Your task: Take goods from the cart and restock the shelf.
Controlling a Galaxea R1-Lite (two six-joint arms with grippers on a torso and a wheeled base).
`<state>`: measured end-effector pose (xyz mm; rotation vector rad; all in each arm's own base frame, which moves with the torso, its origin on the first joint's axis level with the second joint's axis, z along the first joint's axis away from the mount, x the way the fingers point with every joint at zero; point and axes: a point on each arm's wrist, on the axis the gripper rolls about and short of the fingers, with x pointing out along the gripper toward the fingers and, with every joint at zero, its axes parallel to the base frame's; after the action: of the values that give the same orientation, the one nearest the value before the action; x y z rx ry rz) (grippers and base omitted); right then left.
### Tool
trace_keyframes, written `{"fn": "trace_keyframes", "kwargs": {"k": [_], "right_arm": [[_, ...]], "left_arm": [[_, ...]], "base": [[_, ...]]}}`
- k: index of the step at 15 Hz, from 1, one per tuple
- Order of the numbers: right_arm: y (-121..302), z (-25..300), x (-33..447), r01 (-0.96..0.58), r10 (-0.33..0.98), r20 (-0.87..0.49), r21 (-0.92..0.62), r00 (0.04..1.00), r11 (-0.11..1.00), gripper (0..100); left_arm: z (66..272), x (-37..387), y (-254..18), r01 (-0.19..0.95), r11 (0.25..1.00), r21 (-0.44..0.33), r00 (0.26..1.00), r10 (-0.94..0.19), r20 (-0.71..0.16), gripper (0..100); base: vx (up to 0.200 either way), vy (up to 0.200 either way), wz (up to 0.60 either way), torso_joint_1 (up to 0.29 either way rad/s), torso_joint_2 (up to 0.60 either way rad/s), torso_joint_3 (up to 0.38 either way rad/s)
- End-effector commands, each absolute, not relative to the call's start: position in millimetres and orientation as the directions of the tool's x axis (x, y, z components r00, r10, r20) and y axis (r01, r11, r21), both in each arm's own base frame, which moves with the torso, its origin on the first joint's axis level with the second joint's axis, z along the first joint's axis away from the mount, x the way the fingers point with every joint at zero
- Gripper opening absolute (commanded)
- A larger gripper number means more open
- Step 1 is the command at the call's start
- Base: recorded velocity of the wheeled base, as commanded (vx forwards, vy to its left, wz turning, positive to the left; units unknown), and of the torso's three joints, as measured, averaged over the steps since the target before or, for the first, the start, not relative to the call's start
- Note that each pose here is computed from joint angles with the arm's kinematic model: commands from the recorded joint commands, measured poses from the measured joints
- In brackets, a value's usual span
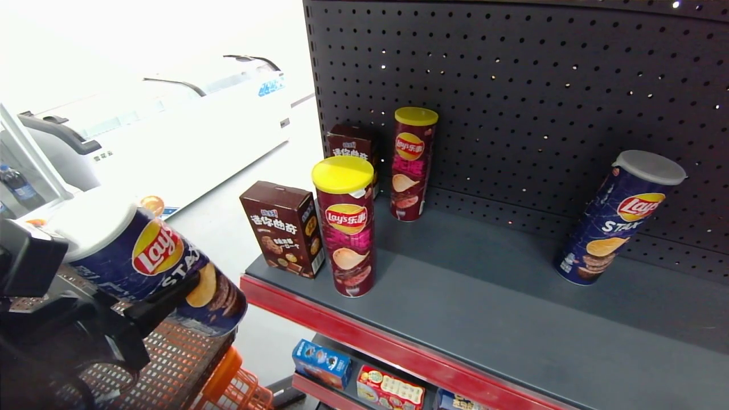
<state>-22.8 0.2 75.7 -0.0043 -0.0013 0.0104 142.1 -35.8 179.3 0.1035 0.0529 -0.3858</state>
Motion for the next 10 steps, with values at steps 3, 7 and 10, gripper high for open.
{"fn": "trace_keyframes", "kwargs": {"k": [3,7,10], "right_arm": [[0.2,75.8,-22.8,-0.011,0.011,0.003,-0.005,1.000,1.000,100],[0.2,75.6,-22.8,-0.011,0.011,0.002,-0.005,1.000,1.000,100],[0.2,75.6,-22.8,-0.011,0.011,0.002,-0.005,1.000,1.000,100]], "left_arm": [[181.9,124.1,-53.5,0.518,0.855,0.040,0.856,-0.516,-0.036,0],[186.2,121.5,-58.4,0.587,0.809,0.013,0.809,-0.587,-0.016,0],[185.3,117.9,-58.3,0.640,0.768,0.015,0.768,-0.640,-0.013,0]], "base": [[0.000,0.000,0.00,0.000,0.00,0.000],[0.000,0.000,0.00,0.000,0.00,0.000],[0.000,0.000,0.00,0.000,0.00,0.000]]}}
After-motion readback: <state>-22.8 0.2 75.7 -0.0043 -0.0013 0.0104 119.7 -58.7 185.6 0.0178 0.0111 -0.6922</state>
